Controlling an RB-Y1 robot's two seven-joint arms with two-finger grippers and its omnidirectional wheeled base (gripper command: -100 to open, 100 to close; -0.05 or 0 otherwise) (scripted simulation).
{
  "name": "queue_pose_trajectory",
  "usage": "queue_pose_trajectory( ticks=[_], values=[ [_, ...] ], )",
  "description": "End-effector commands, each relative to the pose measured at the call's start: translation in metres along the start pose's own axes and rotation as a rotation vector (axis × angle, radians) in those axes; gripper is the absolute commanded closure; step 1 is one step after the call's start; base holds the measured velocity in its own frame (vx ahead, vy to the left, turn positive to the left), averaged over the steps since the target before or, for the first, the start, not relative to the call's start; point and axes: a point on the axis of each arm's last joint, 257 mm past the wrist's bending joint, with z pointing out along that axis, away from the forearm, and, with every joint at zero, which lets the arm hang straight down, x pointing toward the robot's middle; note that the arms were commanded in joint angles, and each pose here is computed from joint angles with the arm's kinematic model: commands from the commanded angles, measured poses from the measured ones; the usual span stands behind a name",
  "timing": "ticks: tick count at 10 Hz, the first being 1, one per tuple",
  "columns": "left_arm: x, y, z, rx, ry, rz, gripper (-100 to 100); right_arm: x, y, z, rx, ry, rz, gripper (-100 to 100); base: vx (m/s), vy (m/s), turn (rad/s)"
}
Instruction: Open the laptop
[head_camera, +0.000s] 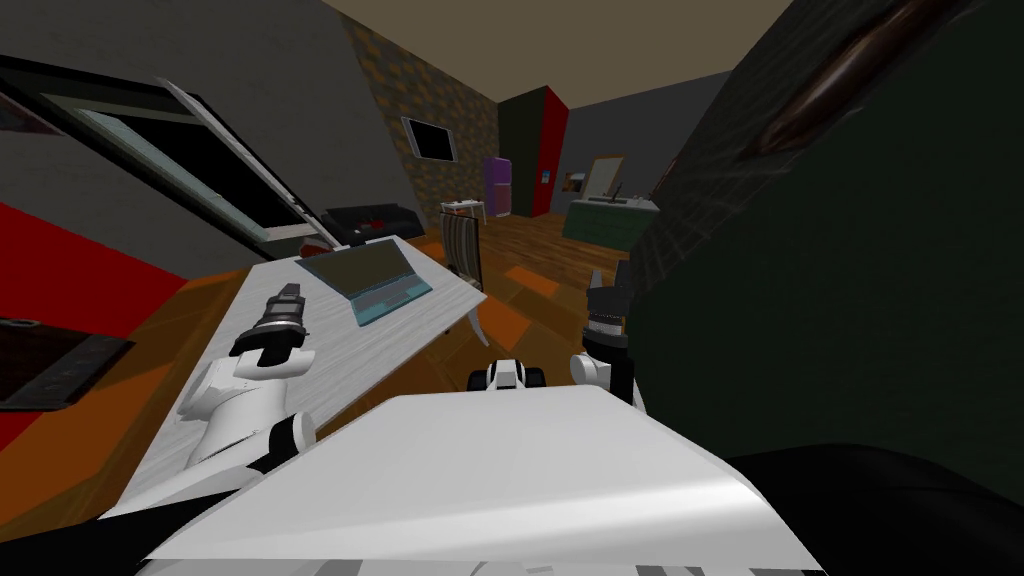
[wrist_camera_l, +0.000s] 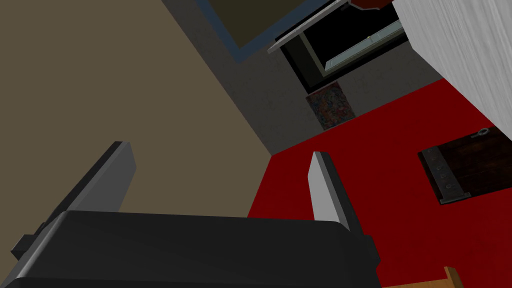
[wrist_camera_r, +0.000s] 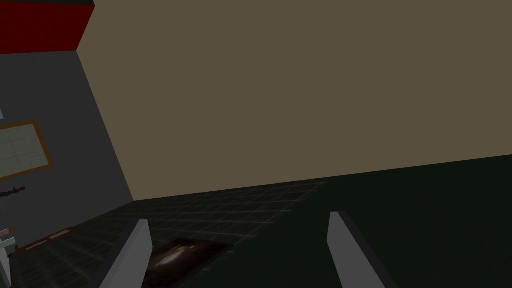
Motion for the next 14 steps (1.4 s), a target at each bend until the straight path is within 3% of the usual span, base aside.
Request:
queue_pose_trajectory(
  ticks=[1, 2, 3, 4, 5, 6, 7, 8, 11, 14],
  values=[
    [-0.021, 0.016, 0.005, -0.048, -0.038, 0.001, -100, 0.000, 0.000, 0.000, 0.000, 0.000, 0.000, 0, 0.004, 0.020, -0.116],
    [-0.020, 0.018, 0.004, -0.052, -0.036, 0.000, -100, 0.000, 0.000, 0.000, 0.000, 0.000, 0.000, 0, 0.002, 0.010, 0.011],
    [-0.042, 0.025, 0.009, -0.082, -0.076, -0.001, -100, 0.000, 0.000, 0.000, 0.000, 0.000, 0.000, 0, 0.004, 0.013, -0.200],
    [-0.040, 0.030, 0.008, -0.092, -0.073, -0.003, -100, 0.000, 0.000, 0.000, 0.000, 0.000, 0.000, 0, 0.005, 0.021, -0.112],
    [-0.062, 0.033, 0.012, -0.113, -0.114, -0.005, -100, 0.000, 0.000, 0.000, 0.000, 0.000, 0.000, 0, 0.002, 0.025, -0.145],
    [-0.059, 0.041, 0.010, -0.130, -0.108, -0.009, -100, 0.000, 0.000, 0.000, 0.000, 0.000, 0.000, 0, 0.007, 0.026, -0.101],
    [-0.079, 0.043, 0.014, -0.150, -0.146, -0.013, -100, 0.000, 0.000, 0.000, 0.000, 0.000, 0.000, 0, 0.011, 0.031, -0.165],
    [-0.076, 0.051, 0.011, -0.167, -0.140, -0.017, -100, 0.000, 0.000, 0.000, 0.000, 0.000, 0.000, 0, 0.008, 0.031, -0.090],
    [-0.116, 0.077, 0.010, -0.263, -0.222, -0.053, -100, 0.000, 0.000, 0.000, 0.000, 0.000, 0.000, 0, 0.013, 0.046, -0.195],
    [-0.141, 0.097, 0.006, -0.340, -0.278, -0.094, -100, 0.000, 0.000, 0.000, 0.000, 0.000, 0.000, 0, 0.021, 0.068, -0.180]
  ],
)
